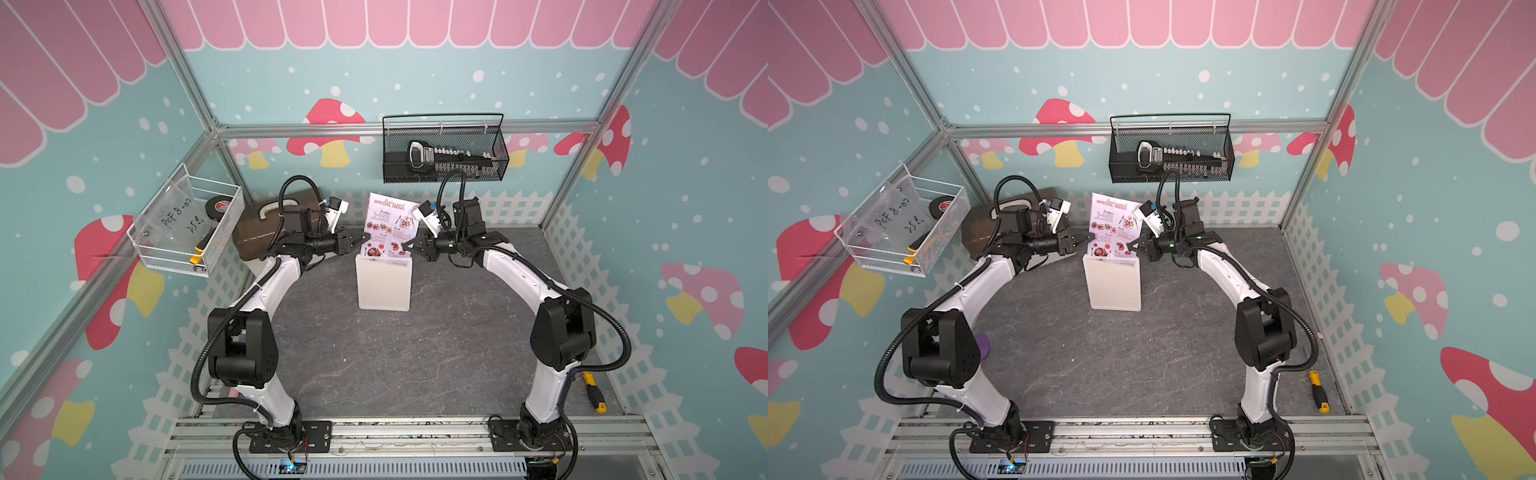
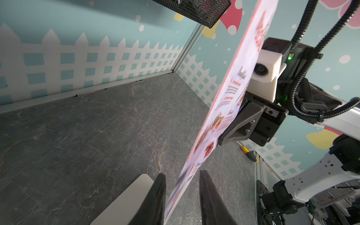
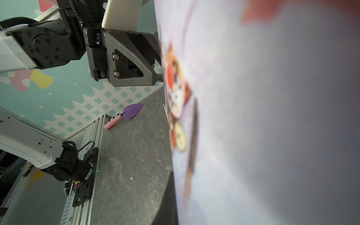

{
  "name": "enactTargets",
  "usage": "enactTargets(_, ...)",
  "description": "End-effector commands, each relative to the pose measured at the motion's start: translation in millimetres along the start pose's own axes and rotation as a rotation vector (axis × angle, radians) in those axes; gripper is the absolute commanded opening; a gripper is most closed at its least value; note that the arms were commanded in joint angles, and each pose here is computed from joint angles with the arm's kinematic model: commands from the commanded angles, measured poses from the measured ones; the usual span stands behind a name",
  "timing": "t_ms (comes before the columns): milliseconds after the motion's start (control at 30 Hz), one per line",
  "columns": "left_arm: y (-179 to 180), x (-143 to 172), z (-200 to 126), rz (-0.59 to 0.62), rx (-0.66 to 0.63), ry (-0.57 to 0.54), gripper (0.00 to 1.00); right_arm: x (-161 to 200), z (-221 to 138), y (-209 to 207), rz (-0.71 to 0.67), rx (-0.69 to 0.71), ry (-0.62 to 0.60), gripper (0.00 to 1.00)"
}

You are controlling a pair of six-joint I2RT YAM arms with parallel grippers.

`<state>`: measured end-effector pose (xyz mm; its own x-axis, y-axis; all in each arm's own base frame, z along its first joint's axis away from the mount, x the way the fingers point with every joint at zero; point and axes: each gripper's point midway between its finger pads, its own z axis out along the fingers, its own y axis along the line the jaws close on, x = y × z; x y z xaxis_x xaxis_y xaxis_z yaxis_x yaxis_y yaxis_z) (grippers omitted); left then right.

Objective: Insert the menus into the narrow rack
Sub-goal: Insert the menu into the narrow rack.

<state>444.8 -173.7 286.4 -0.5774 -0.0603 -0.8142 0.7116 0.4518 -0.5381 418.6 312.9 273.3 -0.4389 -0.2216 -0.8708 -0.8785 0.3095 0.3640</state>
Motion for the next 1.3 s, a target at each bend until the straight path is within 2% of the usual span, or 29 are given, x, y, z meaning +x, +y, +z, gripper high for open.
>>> enactTargets(0,-6.7,-7.4,-0.9,0.050,0.006,-0.004,0.30,-7.4,-9.8,9.9,-0.050,-0.014,0.004,0.02)
enactTargets(567,-6.3,-5.9,-0.9,0.054,0.004,0.001,0.30,-5.1,-7.6,12.0,-0.041,-0.049,0.028,0.04)
enactTargets(633,-6.1,-5.2,-0.8,0.054,0.004,0.002,0.30,5.0,0.1,2.5,-0.018,-0.049,0.046,0.04)
enactTargets(933,-5.4,-4.3,-1.1,0.056,0.003,0.004,0.30,8.2,6.5,-1.0,-0.008,-0.066,0.051,0.05)
enactTargets(1133,-4.3,-4.3,-0.2,0.052,0.006,0.005,0.30,11.6,9.4,-0.7,-0.008,-0.071,0.060,0.09)
enactTargets(1233,-6.1,-4.3,-0.4,0.055,0.015,0.006,0.27,12.7,11.5,0.9,-0.013,-0.071,0.065,0.14)
enactTargets(1267,-7.5,-4.0,-0.2,0.057,0.023,0.007,0.23,13.0,11.9,1.0,-0.012,-0.071,0.066,0.15)
